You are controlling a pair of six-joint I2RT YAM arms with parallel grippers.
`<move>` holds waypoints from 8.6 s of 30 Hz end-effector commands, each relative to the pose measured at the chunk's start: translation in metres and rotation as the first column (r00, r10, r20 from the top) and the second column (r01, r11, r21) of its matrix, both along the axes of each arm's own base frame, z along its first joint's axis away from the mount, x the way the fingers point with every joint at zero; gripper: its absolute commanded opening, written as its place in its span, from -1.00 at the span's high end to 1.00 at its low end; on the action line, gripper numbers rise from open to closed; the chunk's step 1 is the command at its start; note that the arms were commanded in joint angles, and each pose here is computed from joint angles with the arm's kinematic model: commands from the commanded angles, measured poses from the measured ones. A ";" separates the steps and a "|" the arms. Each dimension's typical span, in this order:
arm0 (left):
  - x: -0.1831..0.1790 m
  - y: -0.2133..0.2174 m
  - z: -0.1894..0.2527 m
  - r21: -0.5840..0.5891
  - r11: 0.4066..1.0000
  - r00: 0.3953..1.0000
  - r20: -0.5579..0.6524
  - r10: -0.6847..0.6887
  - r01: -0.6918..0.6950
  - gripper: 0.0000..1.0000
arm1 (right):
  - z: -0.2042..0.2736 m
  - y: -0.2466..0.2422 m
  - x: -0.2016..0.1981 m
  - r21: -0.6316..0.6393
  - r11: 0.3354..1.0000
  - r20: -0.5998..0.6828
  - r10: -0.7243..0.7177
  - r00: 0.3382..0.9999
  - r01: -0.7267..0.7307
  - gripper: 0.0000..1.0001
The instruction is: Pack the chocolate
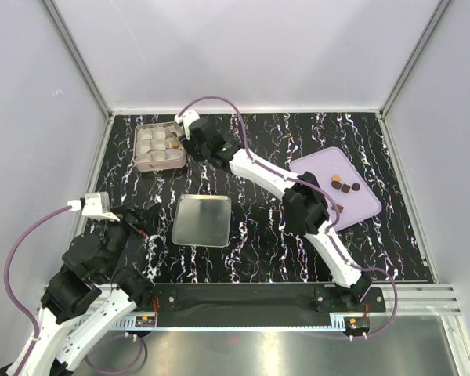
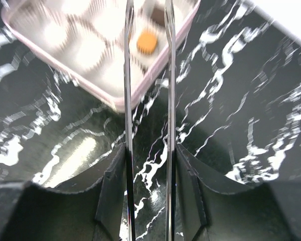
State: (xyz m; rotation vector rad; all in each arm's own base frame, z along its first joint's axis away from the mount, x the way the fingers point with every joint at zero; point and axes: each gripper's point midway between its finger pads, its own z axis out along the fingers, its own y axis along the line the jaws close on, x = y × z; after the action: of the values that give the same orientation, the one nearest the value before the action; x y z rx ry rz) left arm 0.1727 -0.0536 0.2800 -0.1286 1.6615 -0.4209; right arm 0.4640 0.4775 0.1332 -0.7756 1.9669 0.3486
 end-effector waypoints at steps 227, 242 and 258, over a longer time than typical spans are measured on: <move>-0.002 0.003 0.018 -0.054 0.999 0.997 0.076 0.008 -0.004 -0.98 | 0.139 -0.031 -0.058 0.180 0.977 0.019 -0.120 0.993 0.115 0.03; 0.000 0.000 0.017 -0.046 0.999 0.998 0.067 -0.003 0.006 -0.98 | 0.130 -0.285 -0.111 0.045 0.800 -0.148 -0.587 0.796 0.599 0.01; -0.001 -0.003 0.016 -0.049 0.999 0.998 0.066 -0.018 0.021 -0.98 | 0.043 -0.449 -0.178 -0.206 0.446 -0.286 -0.879 0.382 0.871 -0.01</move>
State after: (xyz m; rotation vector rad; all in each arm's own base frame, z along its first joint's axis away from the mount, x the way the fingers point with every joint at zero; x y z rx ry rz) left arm 0.1696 -0.0551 0.2852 -0.1238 1.6331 -0.4531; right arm 0.2943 0.0484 0.1686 0.3583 2.4676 -0.1932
